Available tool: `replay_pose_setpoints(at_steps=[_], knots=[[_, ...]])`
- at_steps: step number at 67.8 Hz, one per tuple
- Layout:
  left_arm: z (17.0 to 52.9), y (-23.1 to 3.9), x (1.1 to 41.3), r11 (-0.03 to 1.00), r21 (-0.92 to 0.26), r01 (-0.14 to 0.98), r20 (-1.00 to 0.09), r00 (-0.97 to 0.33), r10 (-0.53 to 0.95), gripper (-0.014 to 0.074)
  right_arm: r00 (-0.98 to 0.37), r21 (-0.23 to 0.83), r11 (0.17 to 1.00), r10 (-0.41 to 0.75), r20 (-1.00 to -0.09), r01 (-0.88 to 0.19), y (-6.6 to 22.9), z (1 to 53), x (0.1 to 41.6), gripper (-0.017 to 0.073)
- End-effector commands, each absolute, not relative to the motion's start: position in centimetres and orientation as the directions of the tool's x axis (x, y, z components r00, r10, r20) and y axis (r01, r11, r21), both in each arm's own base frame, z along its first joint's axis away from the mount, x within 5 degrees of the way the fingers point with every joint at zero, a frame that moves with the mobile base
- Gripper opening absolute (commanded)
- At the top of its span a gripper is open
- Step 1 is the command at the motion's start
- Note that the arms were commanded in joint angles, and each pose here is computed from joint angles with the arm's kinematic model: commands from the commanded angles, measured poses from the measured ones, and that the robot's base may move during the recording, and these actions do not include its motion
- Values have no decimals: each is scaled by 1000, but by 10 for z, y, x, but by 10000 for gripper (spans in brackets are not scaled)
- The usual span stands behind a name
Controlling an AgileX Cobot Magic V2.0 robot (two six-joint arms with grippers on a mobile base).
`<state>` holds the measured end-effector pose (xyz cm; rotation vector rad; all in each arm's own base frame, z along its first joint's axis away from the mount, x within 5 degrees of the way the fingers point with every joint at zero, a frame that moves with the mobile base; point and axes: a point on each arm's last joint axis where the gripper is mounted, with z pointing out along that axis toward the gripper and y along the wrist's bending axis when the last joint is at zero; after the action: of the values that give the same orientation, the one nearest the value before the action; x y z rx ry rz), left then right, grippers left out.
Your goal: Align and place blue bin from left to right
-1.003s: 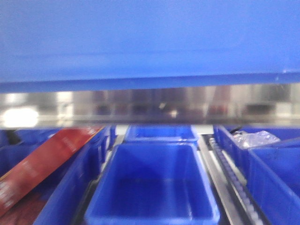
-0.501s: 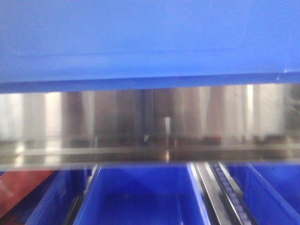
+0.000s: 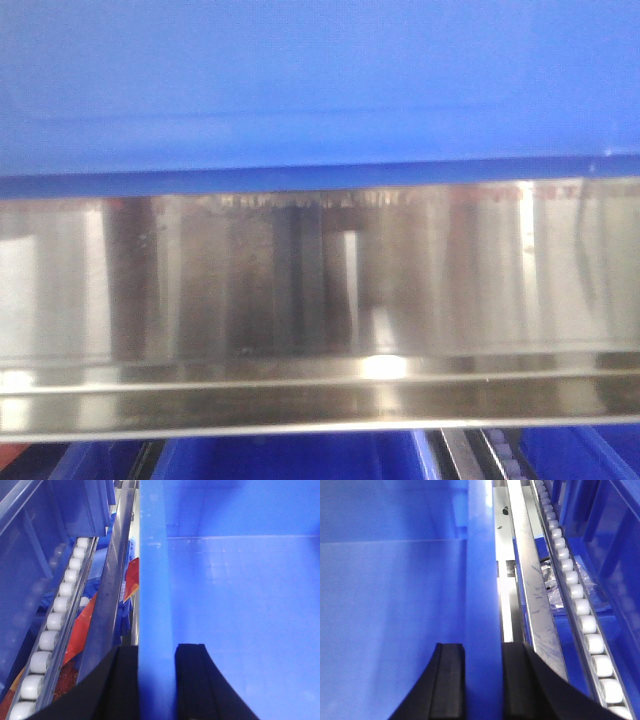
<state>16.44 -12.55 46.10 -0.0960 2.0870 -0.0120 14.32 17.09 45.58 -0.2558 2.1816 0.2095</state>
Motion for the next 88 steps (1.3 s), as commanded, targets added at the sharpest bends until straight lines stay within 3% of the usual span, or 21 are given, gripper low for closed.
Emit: replay_pose_setpoints(at_steps=[1, 57, 88], knots=[[469, -135, 165, 995, -95, 33, -900, -430, -71, -111, -350, 187, 835, -7, -937, -517, 198, 484, 141, -166], [472, -139, 166, 991, -112, 71, -910, -407, -74, -111, -287, 211, 778, 41, -957, -591, 205, 493, 138, -166], [472, -140, 166, 990, -119, 80, -910, -408, -76, -111, -331, 198, 818, 9, -944, -540, 200, 487, 140, -166]])
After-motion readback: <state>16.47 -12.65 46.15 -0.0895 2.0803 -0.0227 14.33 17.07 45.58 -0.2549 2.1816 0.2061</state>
